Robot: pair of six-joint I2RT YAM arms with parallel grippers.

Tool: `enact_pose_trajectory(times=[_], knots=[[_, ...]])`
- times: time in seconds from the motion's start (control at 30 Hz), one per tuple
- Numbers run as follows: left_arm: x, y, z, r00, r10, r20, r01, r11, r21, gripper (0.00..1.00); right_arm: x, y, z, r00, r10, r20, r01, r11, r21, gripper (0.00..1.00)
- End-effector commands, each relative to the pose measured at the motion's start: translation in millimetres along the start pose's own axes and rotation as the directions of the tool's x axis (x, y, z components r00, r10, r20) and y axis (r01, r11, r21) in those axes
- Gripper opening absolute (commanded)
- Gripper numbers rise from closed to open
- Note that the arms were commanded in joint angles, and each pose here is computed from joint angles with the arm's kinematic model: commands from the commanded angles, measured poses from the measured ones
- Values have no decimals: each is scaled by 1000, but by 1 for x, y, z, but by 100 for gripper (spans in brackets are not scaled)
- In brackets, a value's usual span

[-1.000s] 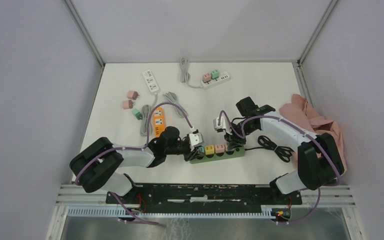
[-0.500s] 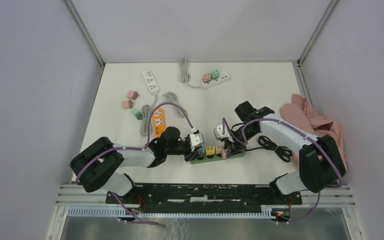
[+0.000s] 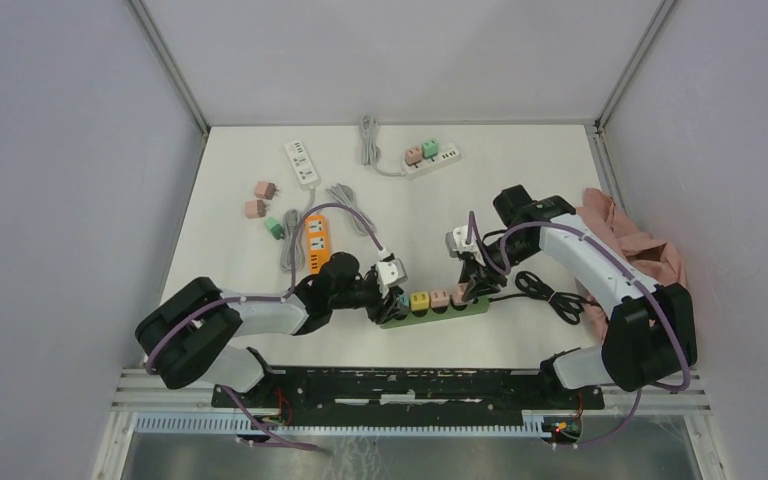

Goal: Pull the plug off the socket
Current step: Remove the plug from the socket.

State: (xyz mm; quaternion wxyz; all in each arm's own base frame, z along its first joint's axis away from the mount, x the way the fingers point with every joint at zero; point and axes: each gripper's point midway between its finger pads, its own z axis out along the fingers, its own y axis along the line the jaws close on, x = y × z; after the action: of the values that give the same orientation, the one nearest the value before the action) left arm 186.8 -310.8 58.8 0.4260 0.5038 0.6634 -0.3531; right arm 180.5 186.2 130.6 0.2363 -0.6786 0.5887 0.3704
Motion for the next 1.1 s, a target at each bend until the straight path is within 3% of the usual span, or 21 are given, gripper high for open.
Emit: enact_pose_trajectory(times=[0.0,0.2,0.43,0.77,1.07], knots=[[-22,10,-8,990,-123,68,128,989,-78,62,-34,9,-6,992,24,125,-19,999,-42,1],[-41,6,-24,975,-170,143,185,978,-97,75,-45,7,-7,980,110,168,-100,993,-64,1],[-69,7,-50,945,-214,247,255,956,-145,78,-53,7,-8,964,160,214,-146,986,-77,2],[-111,2,-80,811,-339,476,426,901,-85,98,-61,3,-7,925,274,265,-252,961,-114,2],[-141,-12,-93,749,-377,545,437,899,22,97,-66,0,-7,898,328,293,-302,944,-131,3]])
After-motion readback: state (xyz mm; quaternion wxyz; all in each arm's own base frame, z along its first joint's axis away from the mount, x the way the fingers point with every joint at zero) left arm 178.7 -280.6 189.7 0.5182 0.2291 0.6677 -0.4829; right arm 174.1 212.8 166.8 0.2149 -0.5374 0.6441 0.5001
